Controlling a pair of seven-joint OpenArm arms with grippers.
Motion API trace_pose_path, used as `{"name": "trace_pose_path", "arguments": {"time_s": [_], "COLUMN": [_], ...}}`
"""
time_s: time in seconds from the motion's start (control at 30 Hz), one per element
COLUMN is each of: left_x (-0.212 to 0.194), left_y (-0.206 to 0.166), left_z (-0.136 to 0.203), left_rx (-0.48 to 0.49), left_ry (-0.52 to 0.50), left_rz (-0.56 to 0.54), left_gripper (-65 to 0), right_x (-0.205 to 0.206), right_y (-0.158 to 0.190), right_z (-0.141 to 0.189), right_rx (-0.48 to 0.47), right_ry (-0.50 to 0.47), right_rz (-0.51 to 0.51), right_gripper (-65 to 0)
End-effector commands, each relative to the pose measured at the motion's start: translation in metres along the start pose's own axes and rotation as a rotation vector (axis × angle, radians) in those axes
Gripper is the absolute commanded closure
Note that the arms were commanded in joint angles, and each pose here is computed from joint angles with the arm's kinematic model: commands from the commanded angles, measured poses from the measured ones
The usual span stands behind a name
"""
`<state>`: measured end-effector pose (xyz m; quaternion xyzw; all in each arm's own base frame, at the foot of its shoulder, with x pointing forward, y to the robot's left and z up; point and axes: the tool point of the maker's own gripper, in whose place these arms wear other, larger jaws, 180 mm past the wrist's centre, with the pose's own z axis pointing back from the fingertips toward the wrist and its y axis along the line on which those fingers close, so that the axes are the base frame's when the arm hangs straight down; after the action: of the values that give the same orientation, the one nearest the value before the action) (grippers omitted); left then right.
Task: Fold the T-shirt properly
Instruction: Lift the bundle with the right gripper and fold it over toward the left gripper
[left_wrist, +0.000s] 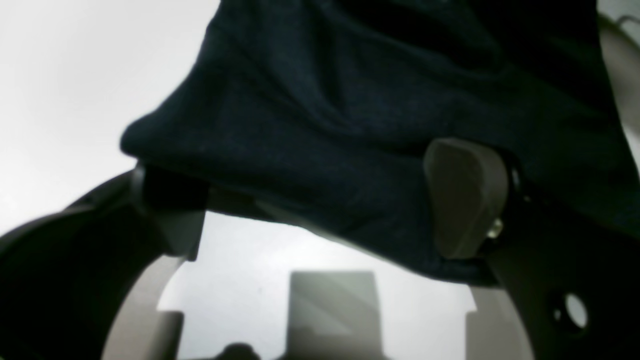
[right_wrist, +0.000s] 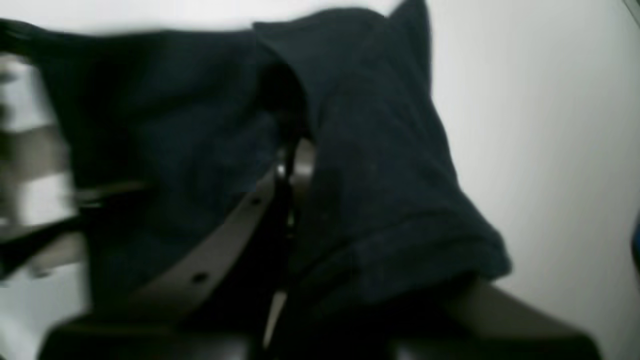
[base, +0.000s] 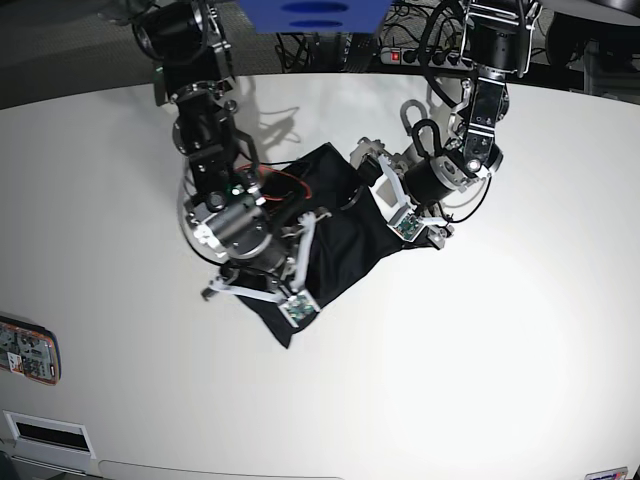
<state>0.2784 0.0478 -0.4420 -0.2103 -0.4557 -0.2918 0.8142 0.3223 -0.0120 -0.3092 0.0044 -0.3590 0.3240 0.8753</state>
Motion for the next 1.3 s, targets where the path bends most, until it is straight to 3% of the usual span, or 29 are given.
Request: {"name": "trace_pose_path", "arguments": {"time_s": [0.0, 0.33, 0.53, 0.8, 1.13, 1.27], "left_x": [-0.029, -0.029, -0.029, 0.009, 0.003, 0.018], "left_y": [-0.003, -0.003, -0.005, -0.020, 0.019, 0.036], "left_z": [0.002, 0.002, 0.003, 0.026, 0.061, 0.087], "left_rx": [-0.005, -0.005, -0.006, 0.008, 0.153, 0.237], "left_ry": [0.141, 0.139, 0.134, 0.038, 0.038, 0.005], "left_rz": [-0.045, -0.039, -0.040, -0.115, -0.080, -0.105], "left_gripper": [-65.0, -65.0, -65.0, -65.0, -65.0, -65.0], "right_x": [0.019, 0.046, 0.051, 0.054, 0.033, 0.027], "right_y": [-0.003, 0.043, 0.045, 0.051, 0.076, 0.083], "right_z": [0.005, 0.011, 0.007, -0.001, -0.013, -0.014], "right_rx": [-0.019, -0.142, -0.152, -0.130, -0.057, -0.039], "right_ry": [-0.057, -0.080, -0.110, -0.146, -0.140, -0.135], "right_rz": [0.021, 0.323, 0.343, 0.360, 0.367, 0.364], "right_gripper": [0.0, 0.0, 0.0, 0.0, 0.0, 0.0]}}
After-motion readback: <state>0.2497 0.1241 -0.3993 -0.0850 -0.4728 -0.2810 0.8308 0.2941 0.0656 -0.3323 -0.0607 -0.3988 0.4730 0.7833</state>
